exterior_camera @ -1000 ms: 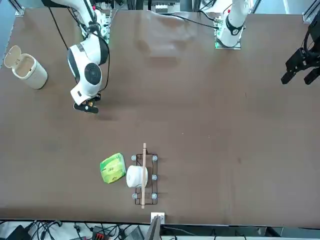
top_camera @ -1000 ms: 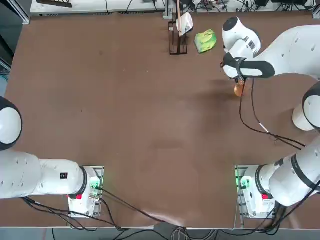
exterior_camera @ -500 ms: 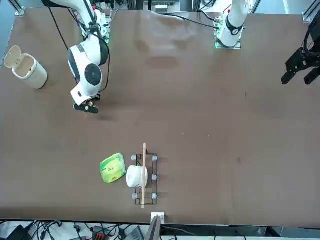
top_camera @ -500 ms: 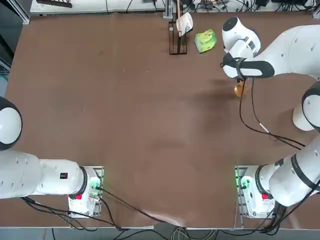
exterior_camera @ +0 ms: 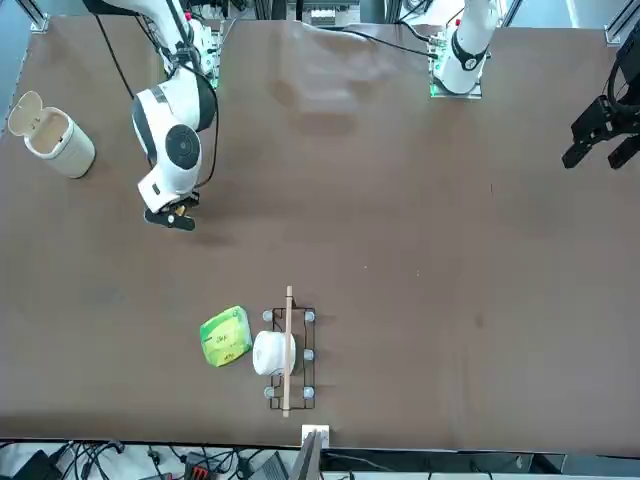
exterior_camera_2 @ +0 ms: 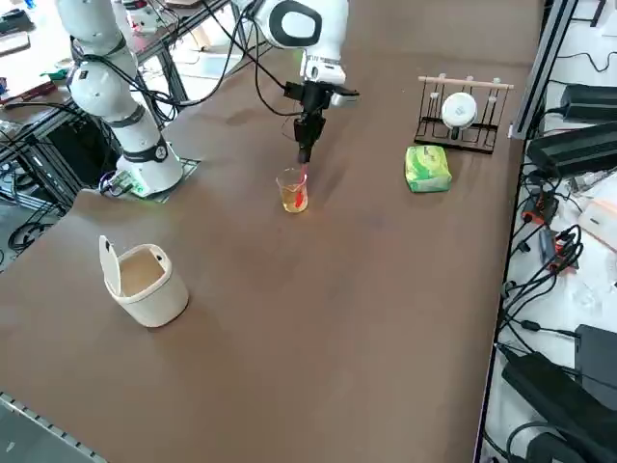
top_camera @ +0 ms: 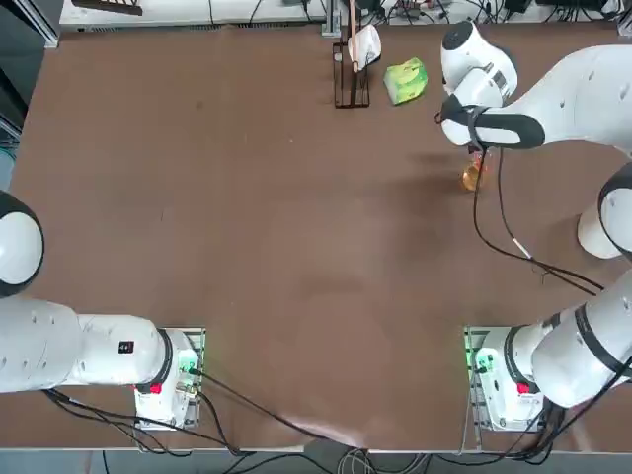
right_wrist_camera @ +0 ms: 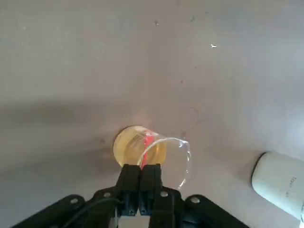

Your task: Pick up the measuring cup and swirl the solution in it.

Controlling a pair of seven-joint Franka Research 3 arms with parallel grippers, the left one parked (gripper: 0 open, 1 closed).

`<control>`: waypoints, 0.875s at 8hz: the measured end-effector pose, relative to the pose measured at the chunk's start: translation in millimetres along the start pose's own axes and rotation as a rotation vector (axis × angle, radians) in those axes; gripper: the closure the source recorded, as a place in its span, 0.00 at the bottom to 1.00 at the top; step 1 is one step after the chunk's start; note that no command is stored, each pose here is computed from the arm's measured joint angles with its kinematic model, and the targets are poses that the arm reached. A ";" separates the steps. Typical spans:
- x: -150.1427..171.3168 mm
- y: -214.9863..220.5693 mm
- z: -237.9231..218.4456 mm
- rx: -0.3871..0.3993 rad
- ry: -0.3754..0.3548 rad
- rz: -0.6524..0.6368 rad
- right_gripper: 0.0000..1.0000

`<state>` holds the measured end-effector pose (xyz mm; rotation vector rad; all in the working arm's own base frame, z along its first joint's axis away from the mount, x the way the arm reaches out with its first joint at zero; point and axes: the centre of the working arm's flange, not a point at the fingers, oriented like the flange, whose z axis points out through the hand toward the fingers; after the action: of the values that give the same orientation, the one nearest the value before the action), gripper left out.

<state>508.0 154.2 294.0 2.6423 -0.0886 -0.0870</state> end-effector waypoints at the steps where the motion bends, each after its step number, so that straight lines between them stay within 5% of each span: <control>1: 1.9 7.8 -1.9 0.024 -0.012 0.002 0.98; 5: 8.5 36.9 1.4 0.211 -0.109 -0.109 0.98; 7: 10.9 49.9 9.8 0.235 -0.133 -0.177 0.98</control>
<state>515.7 104.9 308.7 2.8721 0.0976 -0.3306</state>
